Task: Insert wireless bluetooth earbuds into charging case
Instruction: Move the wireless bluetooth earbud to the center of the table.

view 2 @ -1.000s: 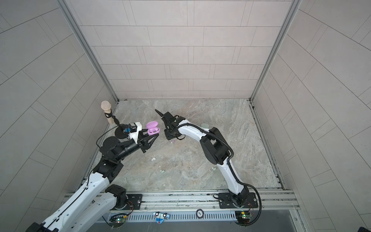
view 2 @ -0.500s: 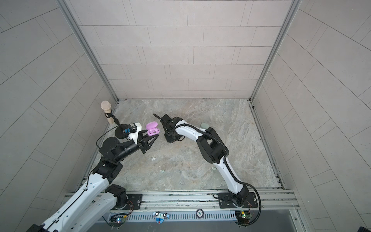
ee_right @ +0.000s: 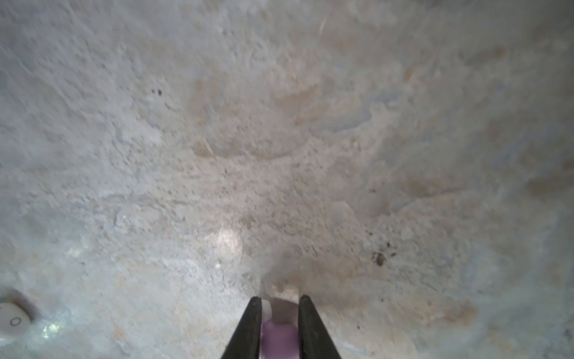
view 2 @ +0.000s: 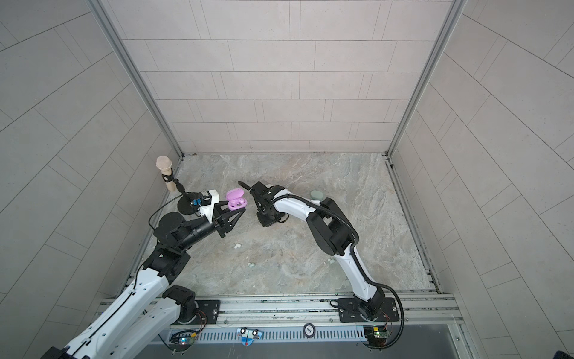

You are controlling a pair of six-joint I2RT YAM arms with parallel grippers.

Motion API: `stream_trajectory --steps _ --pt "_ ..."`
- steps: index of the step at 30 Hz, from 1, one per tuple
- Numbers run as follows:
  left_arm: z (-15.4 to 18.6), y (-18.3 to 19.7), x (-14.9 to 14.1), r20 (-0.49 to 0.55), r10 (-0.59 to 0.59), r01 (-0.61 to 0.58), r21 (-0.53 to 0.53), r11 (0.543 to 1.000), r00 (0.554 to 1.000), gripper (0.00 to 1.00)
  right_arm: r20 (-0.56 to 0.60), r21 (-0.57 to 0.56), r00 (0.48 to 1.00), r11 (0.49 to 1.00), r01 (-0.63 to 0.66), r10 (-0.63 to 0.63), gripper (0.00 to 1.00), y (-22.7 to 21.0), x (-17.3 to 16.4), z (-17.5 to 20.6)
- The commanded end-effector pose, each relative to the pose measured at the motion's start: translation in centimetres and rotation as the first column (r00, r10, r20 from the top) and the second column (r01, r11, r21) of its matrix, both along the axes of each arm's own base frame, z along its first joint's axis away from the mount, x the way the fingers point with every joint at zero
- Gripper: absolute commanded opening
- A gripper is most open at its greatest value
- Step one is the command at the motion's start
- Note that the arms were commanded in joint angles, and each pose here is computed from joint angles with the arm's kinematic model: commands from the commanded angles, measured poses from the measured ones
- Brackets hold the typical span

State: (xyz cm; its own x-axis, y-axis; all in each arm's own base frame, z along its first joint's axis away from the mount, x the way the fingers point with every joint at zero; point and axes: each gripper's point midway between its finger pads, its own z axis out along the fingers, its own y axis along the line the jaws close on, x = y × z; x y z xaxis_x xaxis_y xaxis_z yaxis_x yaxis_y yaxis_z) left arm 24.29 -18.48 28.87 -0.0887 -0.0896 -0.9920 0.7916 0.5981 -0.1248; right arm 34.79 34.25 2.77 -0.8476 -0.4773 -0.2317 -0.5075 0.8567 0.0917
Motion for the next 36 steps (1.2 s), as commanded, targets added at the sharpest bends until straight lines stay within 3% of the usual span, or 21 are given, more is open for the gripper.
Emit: stream_trajectory --steps 1,11,20,25,36 --pt "0.4 0.0 -0.3 0.022 -0.011 0.011 -0.013 1.000 1.000 0.20 -0.066 -0.077 0.997 0.996 -0.034 0.029 0.24 -2.2 -2.5 -0.5" --pt "0.5 0.0 -0.5 0.024 -0.015 0.015 -0.016 1.000 1.000 0.20 -0.057 -0.059 0.998 0.998 -0.016 0.012 0.28 -2.6 -2.6 0.3" --pt "0.8 -0.1 -0.6 0.026 -0.025 0.025 -0.017 1.000 0.999 0.20 -0.099 -0.183 0.995 0.982 -0.050 0.032 0.29 -7.0 -4.9 -0.2" --pt "0.8 -0.1 -0.7 0.026 -0.030 0.031 -0.017 0.999 0.999 0.20 -0.090 -0.205 0.996 0.979 -0.011 -0.007 0.45 -10.0 -5.5 0.5" --pt "0.7 -0.1 -0.8 0.023 -0.031 0.032 -0.016 0.999 0.999 0.21 -0.098 -0.007 0.987 0.992 0.124 -0.124 0.52 -7.5 -4.8 2.3"
